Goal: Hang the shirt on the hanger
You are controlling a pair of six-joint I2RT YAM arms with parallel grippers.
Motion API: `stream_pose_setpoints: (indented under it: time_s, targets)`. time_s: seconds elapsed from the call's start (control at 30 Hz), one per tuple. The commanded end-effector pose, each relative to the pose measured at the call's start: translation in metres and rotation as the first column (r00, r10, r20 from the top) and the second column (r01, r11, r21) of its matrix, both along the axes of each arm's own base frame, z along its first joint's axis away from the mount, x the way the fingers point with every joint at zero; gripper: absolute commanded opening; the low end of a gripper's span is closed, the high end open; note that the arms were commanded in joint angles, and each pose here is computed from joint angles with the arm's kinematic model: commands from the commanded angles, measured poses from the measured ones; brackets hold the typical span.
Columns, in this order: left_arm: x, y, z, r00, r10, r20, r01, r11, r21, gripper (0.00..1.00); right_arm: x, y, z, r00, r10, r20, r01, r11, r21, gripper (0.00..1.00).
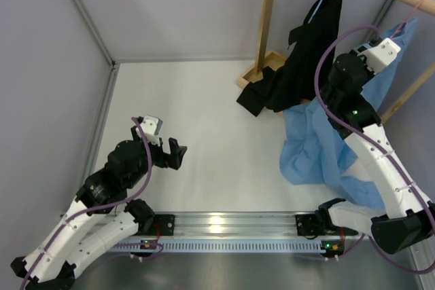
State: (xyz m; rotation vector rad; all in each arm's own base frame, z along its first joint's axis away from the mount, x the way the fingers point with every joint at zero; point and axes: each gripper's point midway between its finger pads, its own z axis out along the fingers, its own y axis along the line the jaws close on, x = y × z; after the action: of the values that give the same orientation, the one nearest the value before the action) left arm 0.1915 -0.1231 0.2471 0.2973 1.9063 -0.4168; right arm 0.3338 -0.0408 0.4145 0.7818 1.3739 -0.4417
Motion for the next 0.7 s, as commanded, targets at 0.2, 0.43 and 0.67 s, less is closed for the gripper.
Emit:
stream_pose_setpoints:
  time_s: [0.2, 0.43, 0.67]
  targets:
    - [0.004, -0.007, 0.010, 0.999, -0.024, 0.043, 0.025, 0.999, -0.034, 0.98, -0.019, 0.002, 0.006, 0.996, 0.033, 0.079, -0.038, 0.997, 0.063, 0.60]
    - [0.006, -0.001, 0.012, 0.999, 0.011, 0.052, -0.009, 0.999, -0.032, 0.98, -0.043, 0.001, 0.012, 0.987, 0.143, 0.067, -0.145, 0.989, 0.026, 1.00]
    - [0.015, 0.027, 0.022, 0.981, 0.175, 0.085, -0.170, 0.983, -0.065, 0.98, -0.076, 0.021, -0.012, 0.905, 0.407, -0.121, -0.414, 0.910, -0.036, 0.99]
